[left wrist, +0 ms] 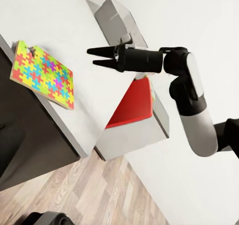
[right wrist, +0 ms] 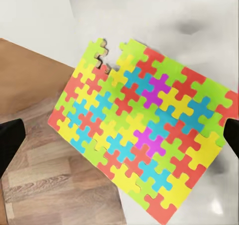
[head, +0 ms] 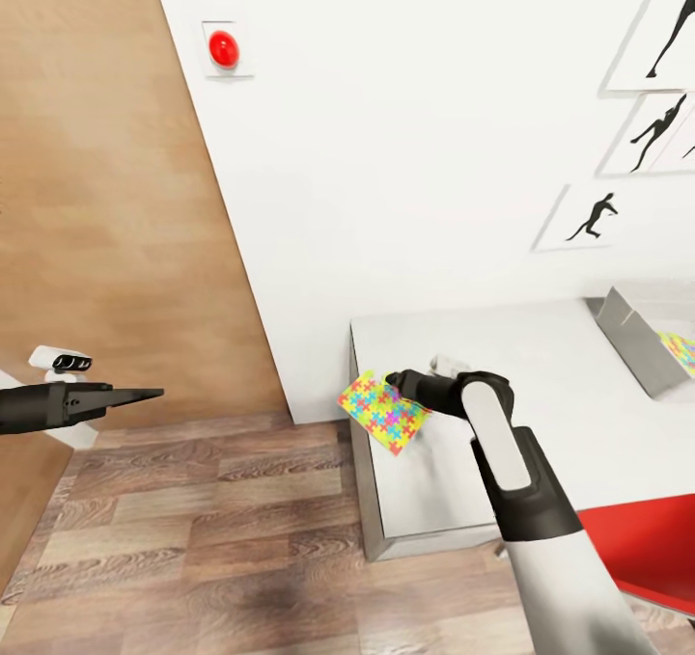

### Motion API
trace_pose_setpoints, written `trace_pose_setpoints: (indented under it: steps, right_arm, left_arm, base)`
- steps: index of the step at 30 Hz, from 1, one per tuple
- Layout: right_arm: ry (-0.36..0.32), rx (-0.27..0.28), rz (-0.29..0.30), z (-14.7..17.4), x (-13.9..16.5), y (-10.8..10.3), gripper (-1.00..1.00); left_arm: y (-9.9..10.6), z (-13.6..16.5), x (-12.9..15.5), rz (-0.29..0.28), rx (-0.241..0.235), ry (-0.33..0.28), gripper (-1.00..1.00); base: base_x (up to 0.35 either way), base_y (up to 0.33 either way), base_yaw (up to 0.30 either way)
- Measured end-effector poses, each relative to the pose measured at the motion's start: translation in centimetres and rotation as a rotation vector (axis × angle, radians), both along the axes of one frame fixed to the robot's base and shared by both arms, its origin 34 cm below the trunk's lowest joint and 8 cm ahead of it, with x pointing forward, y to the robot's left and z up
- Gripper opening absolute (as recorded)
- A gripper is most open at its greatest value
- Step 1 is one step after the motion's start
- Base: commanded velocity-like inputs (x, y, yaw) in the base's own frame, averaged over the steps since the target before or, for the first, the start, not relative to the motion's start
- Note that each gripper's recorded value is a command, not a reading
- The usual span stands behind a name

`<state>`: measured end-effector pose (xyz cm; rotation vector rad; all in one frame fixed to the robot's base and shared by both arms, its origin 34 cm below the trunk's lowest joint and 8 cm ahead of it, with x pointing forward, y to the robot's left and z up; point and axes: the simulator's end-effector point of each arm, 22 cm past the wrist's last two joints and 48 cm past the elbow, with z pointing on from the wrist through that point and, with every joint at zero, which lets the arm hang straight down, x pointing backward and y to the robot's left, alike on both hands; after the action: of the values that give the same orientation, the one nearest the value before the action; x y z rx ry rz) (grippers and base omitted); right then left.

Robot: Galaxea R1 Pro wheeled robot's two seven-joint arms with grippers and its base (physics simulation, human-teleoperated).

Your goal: Put all the toys in the child's room - the three board games (two on the bed and one on the table), the two jigsaw puzzles on the table, and the tennis ball on the table - inside the toy box on the table in the child's room.

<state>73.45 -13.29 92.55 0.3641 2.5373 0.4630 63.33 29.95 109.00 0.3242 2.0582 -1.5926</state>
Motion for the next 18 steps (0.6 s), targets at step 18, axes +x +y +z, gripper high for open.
trace_pose_setpoints:
  steps: [18]
  right_arm:
    - [-0.032, 0.164, 0.08, 2.7, -3.4, 3.4, 1.0]
  left_arm:
    - [0.0, 1.5, -0.3, 0.0, 0.001, -0.029, 1.0]
  base:
    - [0.0, 0.0, 0.0]
